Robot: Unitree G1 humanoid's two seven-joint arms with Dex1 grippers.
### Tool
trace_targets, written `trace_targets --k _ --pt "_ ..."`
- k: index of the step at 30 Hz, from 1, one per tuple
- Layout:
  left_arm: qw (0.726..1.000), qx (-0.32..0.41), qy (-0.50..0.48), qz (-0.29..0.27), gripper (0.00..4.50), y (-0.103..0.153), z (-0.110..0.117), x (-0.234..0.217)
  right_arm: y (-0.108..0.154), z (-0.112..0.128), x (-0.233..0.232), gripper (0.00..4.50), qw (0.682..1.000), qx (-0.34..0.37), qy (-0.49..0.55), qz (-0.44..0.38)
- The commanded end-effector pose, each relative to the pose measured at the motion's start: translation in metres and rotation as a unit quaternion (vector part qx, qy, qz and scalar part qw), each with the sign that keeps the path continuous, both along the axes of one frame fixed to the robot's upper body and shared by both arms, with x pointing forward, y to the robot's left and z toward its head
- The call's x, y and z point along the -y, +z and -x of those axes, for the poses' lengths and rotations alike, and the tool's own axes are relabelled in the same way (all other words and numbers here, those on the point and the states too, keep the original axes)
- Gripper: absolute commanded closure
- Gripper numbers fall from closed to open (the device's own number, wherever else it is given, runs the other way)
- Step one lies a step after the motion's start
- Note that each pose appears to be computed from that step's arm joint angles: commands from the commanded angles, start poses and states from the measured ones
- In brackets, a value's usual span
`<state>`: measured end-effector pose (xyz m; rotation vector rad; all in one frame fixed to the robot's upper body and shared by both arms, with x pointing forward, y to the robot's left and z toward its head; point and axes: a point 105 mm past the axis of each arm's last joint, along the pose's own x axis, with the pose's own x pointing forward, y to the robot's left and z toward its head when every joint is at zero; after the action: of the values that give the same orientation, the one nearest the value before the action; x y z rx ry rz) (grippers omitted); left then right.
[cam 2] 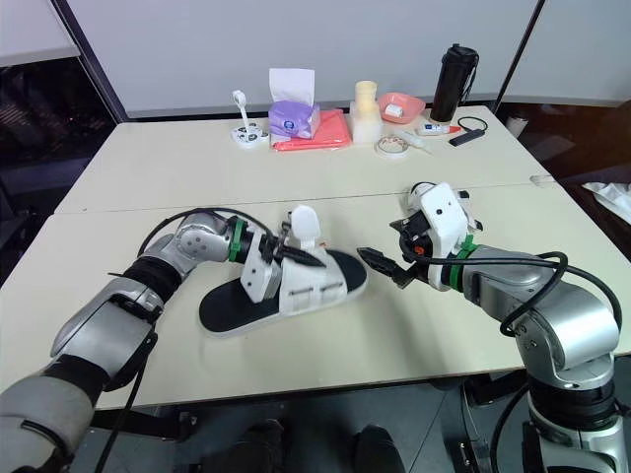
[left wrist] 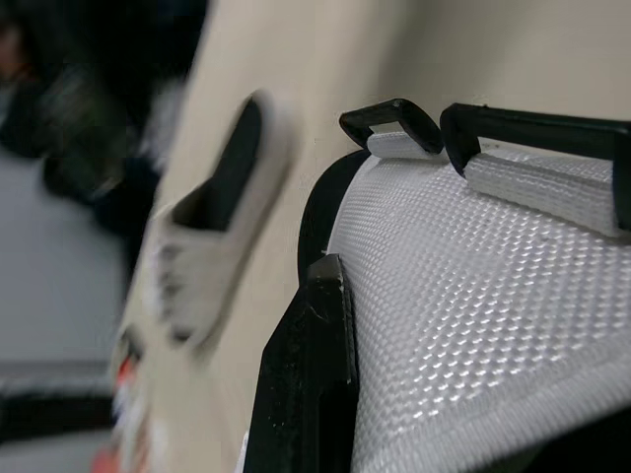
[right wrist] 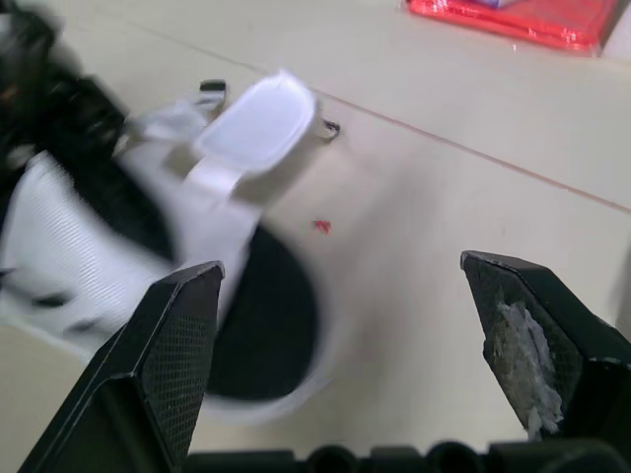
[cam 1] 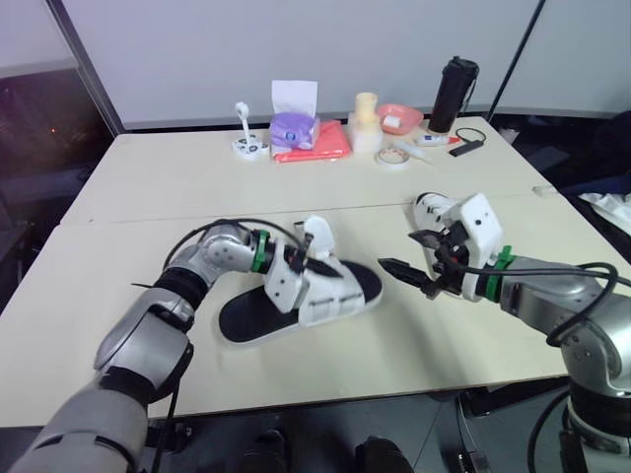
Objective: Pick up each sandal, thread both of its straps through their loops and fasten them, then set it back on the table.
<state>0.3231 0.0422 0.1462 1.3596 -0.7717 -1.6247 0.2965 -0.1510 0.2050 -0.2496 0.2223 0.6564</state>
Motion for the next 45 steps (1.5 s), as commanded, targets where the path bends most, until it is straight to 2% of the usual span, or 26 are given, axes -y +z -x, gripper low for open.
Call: trace_targets --k 1,5,11,17,22,25,31,32,38,45 --pt "0.998 0.048 -0.049 -0.004 4.32 0.016 0.006 -0.004 0.016 0.006 0.0 0.3 0.999 0.04 0.004 0.002" --pt "0.994 0.074 -0.077 -0.036 4.32 0.01 0.009 -0.008 0.015 0.01 -0.002 0.3 0.999 0.041 0.005 0.002" --pt "0.994 0.089 -0.063 -0.03 4.32 0.016 0.003 -0.004 0.014 0.011 -0.005 0.3 0.999 0.041 0.005 0.002" --pt "0.992 0.127 -0.011 -0.019 4.32 0.019 -0.017 0.001 0.011 0.013 -0.011 0.3 0.999 0.04 0.011 0.001" --pt "0.98 0.198 -0.004 -0.034 4.32 0.001 -0.033 0.0 0.009 0.015 -0.016 0.3 0.999 0.038 0.014 0.001" --pt "0.972 0.228 -0.022 -0.05 3.41 -0.012 -0.038 -0.007 0.007 0.015 -0.016 0.3 0.999 0.036 0.014 0.002" --pt "0.963 0.26 -0.058 -0.043 0.39 -0.019 -0.039 -0.017 -0.001 0.015 -0.019 0.3 0.999 0.027 0.019 0.019" --pt "0.962 0.262 -0.06 -0.042 0.02 -0.018 -0.039 -0.019 -0.003 0.015 -0.02 0.3 0.999 0.027 0.02 0.023" --pt "0.964 0.264 -0.026 -0.024 0.02 -0.004 -0.045 -0.04 -0.009 0.001 -0.023 0.3 0.997 0.051 0.018 0.055" --pt "0.975 0.216 0.055 0.028 0.02 0.022 -0.043 -0.065 -0.023 -0.021 -0.029 0.3 0.993 0.068 0.019 0.09"
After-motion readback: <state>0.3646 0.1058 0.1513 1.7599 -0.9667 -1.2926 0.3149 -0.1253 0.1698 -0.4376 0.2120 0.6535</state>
